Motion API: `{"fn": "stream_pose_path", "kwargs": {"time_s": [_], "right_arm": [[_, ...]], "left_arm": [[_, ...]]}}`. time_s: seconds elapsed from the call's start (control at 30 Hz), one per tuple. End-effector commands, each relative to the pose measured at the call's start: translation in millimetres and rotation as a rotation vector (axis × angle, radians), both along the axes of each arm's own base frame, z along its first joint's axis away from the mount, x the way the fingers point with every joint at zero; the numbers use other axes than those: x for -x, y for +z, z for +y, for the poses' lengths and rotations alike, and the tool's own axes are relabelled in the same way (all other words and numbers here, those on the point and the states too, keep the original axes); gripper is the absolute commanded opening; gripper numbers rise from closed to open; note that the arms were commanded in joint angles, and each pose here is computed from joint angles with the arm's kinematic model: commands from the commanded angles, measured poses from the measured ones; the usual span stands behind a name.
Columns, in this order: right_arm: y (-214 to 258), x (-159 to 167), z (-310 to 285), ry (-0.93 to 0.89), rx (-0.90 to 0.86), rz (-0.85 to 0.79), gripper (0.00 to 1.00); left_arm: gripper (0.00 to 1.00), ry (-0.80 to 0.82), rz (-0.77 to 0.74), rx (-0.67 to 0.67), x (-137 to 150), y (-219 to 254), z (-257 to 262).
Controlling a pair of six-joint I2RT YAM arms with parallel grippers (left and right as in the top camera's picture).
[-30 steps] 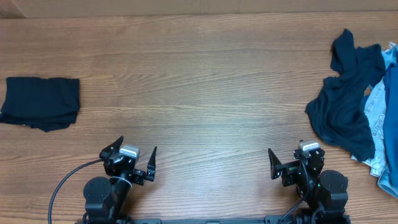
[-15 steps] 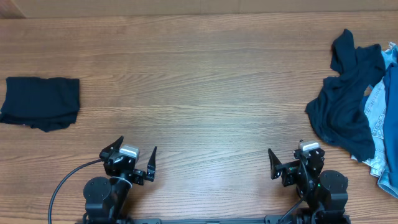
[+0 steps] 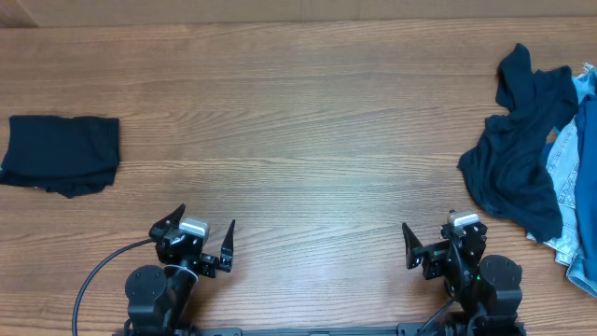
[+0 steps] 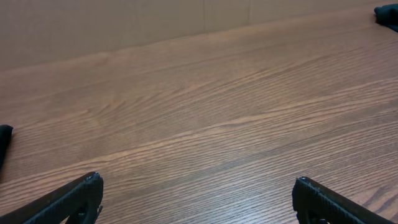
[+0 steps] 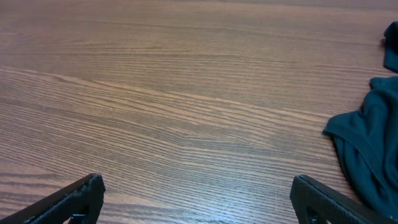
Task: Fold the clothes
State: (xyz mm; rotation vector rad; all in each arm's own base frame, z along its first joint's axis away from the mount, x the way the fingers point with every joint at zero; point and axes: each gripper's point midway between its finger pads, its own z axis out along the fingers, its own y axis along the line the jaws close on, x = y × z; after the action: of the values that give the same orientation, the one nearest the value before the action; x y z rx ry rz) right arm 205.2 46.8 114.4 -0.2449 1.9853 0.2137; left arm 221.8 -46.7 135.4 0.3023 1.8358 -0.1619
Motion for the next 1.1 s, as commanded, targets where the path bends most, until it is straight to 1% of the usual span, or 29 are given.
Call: {"fn": "stream_pose_path", "kwargs": {"time_s": [0.0,0.17,0.3,0.77,0.83,0.87,0.93,0.97,1.0,1.07], "right_arm": [[-5,0,1,0.004,-0.006,0.008,1.0],[-5,0,1,0.004,-0.006,0.008,1.0],[-5,0,1,0.004,-0.006,0.008,1.0],[-5,0,1,0.004,-0.006,0.008,1.0],[0,-3,-2,-0.008,0.011,-0.018,1.0],[12,-7,2,0.01,-0.003,-0.07,1.0],[21,-4,20,0.101,-0.077,-0.092,1.0],[33,-4,27,0.145,-0.092,-0.138,1.0],[45,5,49,0.282,-0.137,-0.177,1.0],[48,12,59,0.352,-0.16,-0.178,1.0]], "left_arm": [[1.0,0.002,0.001,0.019,0,-2,0],[1.0,0.001,0.004,0.019,0,-3,0],[1.0,0.002,0.036,0.018,-1,-9,0],[1.0,0.002,0.035,0.018,-1,-9,0],[1.0,0.002,0.035,0.018,-1,-9,0],[1.0,0.002,0.035,0.018,-1,-9,0],[1.0,0.002,0.035,0.018,-1,-9,0],[1.0,0.002,0.035,0.018,-1,-9,0],[1.0,0.002,0.035,0.018,-1,-9,0],[1.0,0.002,0.035,0.018,-1,-9,0]]}}
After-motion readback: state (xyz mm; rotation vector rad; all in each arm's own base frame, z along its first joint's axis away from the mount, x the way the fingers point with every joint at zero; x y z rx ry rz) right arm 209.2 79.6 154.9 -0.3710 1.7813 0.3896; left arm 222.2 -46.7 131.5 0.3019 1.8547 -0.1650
